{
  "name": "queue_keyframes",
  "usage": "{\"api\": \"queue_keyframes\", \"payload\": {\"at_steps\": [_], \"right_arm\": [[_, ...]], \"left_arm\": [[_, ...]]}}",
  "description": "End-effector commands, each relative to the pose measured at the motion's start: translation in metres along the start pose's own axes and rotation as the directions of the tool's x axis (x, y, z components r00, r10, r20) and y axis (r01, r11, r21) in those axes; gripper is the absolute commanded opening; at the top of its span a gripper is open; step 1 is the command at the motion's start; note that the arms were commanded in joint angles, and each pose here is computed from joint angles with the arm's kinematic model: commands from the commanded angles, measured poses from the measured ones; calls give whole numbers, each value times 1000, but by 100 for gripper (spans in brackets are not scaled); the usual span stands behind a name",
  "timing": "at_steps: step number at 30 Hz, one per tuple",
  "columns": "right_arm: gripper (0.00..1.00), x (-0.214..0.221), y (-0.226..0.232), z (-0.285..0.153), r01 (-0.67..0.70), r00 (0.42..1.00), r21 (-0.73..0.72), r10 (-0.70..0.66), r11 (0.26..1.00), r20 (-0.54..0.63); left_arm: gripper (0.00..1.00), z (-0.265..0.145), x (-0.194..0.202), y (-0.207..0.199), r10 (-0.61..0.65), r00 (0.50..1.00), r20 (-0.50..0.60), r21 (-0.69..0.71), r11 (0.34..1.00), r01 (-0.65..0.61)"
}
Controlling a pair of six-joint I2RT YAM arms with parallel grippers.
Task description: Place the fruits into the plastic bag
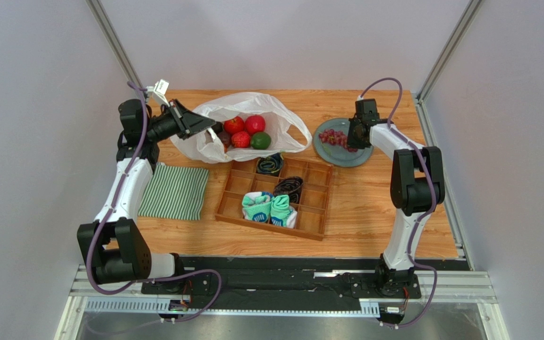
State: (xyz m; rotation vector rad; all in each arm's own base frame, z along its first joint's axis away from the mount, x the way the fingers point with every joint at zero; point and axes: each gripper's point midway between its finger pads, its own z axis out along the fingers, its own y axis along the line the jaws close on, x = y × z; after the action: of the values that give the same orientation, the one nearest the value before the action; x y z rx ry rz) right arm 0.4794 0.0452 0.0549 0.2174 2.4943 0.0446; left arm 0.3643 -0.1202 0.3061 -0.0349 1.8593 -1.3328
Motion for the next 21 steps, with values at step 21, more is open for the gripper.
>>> {"api": "queue_keyframes", "payload": {"at_steps": [21], "right_arm": [[0, -77, 40, -215, 92, 880, -142, -14, 986, 474]], "left_arm": [[0, -7, -8, -20, 75, 997, 30, 32, 997, -76]]}}
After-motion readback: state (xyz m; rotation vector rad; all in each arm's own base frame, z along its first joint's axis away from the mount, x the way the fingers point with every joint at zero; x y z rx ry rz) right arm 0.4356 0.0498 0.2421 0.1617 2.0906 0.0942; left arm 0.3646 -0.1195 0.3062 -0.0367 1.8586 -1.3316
